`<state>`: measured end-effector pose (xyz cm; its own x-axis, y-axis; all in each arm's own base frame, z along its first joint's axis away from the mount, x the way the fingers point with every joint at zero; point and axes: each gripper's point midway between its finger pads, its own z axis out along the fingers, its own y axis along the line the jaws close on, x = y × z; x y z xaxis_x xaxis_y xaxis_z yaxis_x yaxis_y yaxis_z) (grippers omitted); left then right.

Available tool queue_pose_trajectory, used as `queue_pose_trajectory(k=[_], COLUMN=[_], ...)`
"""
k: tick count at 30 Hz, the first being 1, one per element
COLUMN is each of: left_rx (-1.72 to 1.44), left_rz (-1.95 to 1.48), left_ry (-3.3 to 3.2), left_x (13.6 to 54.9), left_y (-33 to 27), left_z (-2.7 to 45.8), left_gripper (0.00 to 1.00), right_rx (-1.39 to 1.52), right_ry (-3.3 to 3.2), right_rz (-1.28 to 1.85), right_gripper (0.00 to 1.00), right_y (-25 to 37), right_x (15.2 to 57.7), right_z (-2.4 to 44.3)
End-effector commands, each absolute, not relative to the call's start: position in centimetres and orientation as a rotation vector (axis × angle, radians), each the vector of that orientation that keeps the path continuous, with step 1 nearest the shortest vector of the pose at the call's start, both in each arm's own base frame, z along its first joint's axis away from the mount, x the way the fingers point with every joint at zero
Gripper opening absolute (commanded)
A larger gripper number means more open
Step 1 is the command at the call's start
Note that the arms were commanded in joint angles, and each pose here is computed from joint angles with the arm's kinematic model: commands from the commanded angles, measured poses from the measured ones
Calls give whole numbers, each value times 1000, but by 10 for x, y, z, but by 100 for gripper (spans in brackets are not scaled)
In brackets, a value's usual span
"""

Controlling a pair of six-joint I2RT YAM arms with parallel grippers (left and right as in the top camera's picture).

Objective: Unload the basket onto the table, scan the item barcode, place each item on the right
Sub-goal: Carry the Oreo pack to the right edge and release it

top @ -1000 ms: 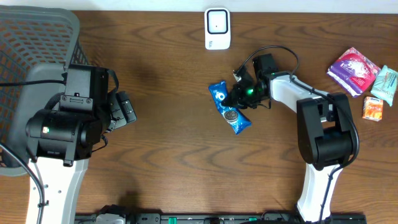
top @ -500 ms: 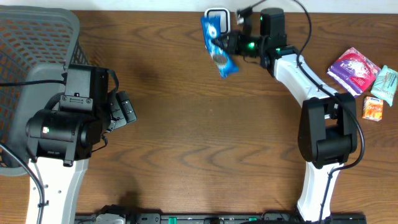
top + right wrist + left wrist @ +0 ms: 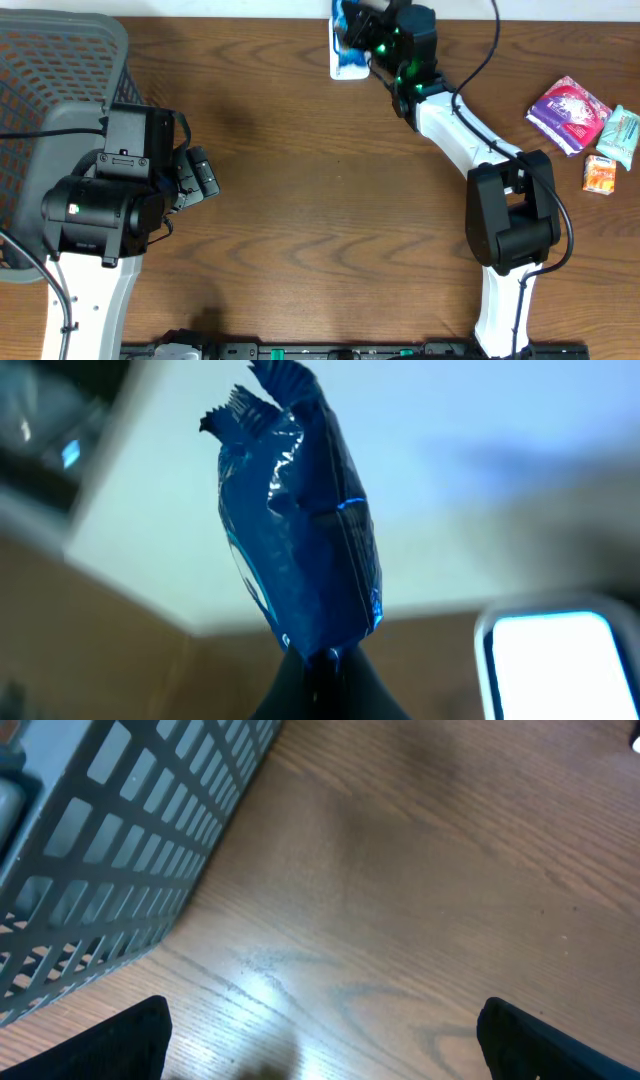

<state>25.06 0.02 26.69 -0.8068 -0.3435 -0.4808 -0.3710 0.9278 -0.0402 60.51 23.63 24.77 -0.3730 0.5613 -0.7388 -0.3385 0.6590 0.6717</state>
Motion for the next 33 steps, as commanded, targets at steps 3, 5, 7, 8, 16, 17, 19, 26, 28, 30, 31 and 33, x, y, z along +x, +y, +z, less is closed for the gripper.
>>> queue_pose_trajectory(k=[3, 5, 7, 8, 16, 17, 19, 26, 28, 30, 31, 33], left_rx=[-515, -515, -515, -515, -515, -515, -515, -515, -515, -515, -515, -515], left_rz=[92, 92, 92, 92, 92, 92, 92, 92, 92, 92, 92, 92], left_ry=[2582, 2582, 2582, 2582, 2582, 2582, 2582, 2582, 2582, 2582, 2582, 2582], left_x=[251, 251, 251, 251, 251, 251, 251, 251, 251, 251, 251, 251], left_y=[3, 3, 3, 3, 3, 3, 3, 3, 3, 3, 3, 3], left_z=[270, 270, 270, 270, 270, 270, 270, 270, 270, 270, 270, 270], left_gripper=[98, 98, 98, 98, 98, 98, 98, 98, 98, 98, 98, 98], right_rx=[410, 432, 429, 424, 110, 114, 99, 308, 342, 358, 367, 404], right_ry=[1641, 1650, 1653, 1651, 1642, 1659, 1686, 1852, 1926, 2001, 2039, 2132], right_rz=[910, 923, 924, 928, 831, 808, 740, 264, 132, 51, 18, -47], right_gripper=[1, 1, 1, 1, 1, 1, 1, 1, 1, 1, 1, 1], right_y=[209, 210, 212, 213, 216, 208, 190, 42, -7, -41, -55, -88], right_x=[628, 630, 632, 633, 633, 634, 634, 614, 598, 585, 579, 562], right_z=[232, 221, 212, 210, 246, 256, 272, 298, 292, 280, 272, 250])
